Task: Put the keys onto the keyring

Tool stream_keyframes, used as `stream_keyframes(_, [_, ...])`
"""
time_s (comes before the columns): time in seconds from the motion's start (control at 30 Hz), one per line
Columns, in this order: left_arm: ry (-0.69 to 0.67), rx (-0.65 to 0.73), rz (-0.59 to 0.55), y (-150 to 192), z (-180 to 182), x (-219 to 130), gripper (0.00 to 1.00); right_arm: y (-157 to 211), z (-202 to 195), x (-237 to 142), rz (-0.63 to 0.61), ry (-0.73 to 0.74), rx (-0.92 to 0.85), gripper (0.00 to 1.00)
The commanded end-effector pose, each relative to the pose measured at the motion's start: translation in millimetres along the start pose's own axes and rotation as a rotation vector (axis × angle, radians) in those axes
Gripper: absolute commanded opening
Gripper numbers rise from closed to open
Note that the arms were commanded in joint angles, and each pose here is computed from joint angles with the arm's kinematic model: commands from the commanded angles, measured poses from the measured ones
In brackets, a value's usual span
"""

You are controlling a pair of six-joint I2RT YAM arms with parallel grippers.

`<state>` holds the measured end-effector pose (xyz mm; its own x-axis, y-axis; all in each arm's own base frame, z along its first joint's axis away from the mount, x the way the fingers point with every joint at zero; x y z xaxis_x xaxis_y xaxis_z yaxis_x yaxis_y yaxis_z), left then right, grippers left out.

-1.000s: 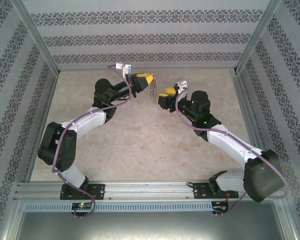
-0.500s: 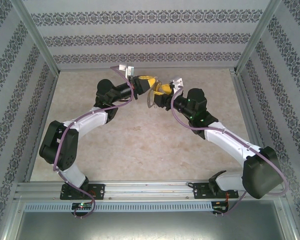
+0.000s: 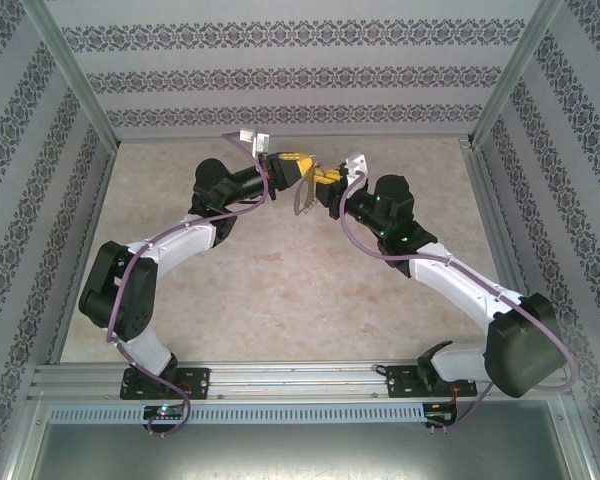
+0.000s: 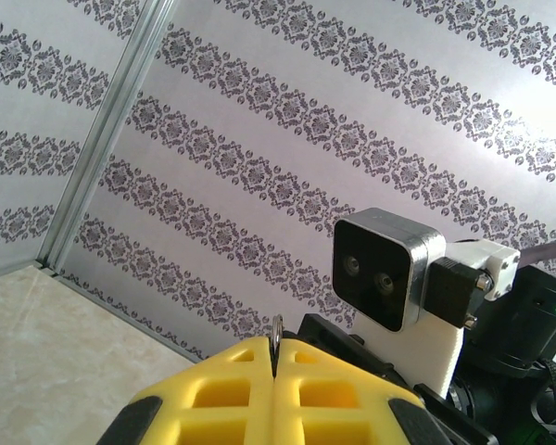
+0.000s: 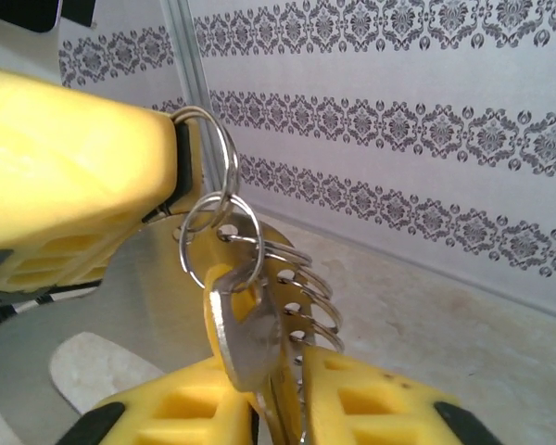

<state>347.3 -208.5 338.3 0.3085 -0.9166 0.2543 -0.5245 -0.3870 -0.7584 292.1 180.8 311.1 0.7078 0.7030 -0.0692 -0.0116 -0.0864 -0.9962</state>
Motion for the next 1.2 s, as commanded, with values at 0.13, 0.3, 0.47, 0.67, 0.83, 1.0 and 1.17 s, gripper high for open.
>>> stream_keyframes(0.13, [0.069,0.042,-0.004,-5.2,-15.0,7.6,0.0,-17.2,6.9,-2.3,-0.024,-0.061,-0.041,0.0])
stream_keyframes(0.3, [0.067,0.047,-0.008,-6.3,-15.7,8.0,0.0,-14.5,10.2,-1.7,-0.01,-0.102,-0.031,0.0])
stream_keyframes(0.47, [0.071,0.052,-0.01,-7.3,-17.1,9.2,0.0,-13.7,13.6,0.3,0.011,-0.161,-0.028,0.0])
stream_keyframes(0.67, [0.071,0.052,-0.008,-7.8,-16.6,10.5,0.0,-13.0,16.1,4.8,0.034,-0.211,-0.025,0.0])
stream_keyframes(0.83, [0.072,0.053,-0.009,-8.1,-16.7,11.1,0.0,-10.1,16.4,10.5,0.059,-0.24,-0.02,0.0])
stream_keyframes(1.0, [0.074,0.055,-0.005,-7.8,-17.4,11.5,0.0,-5.5,13.0,12.9,0.075,-0.219,-0.014,0.0])
stream_keyframes(1.17, [0.076,0.057,-0.005,-8.0,-17.9,11.6,0.0,-3.4,10.2,13.1,0.073,-0.213,0.0,0.0])
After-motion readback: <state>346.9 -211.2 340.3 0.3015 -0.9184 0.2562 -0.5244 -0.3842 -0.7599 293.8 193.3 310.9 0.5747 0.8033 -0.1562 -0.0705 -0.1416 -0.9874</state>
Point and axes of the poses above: each hand's point on the last joint's axis, 136 mm out from that joint toward the fingers, its own x axis out along the fingers, its own z axis along the line the jaws close on, y = z × x, the point moved 10 cm from there along -x, back along the fingers, and after that the axes turned 11 degrees about -x, right-handed, at the moved point
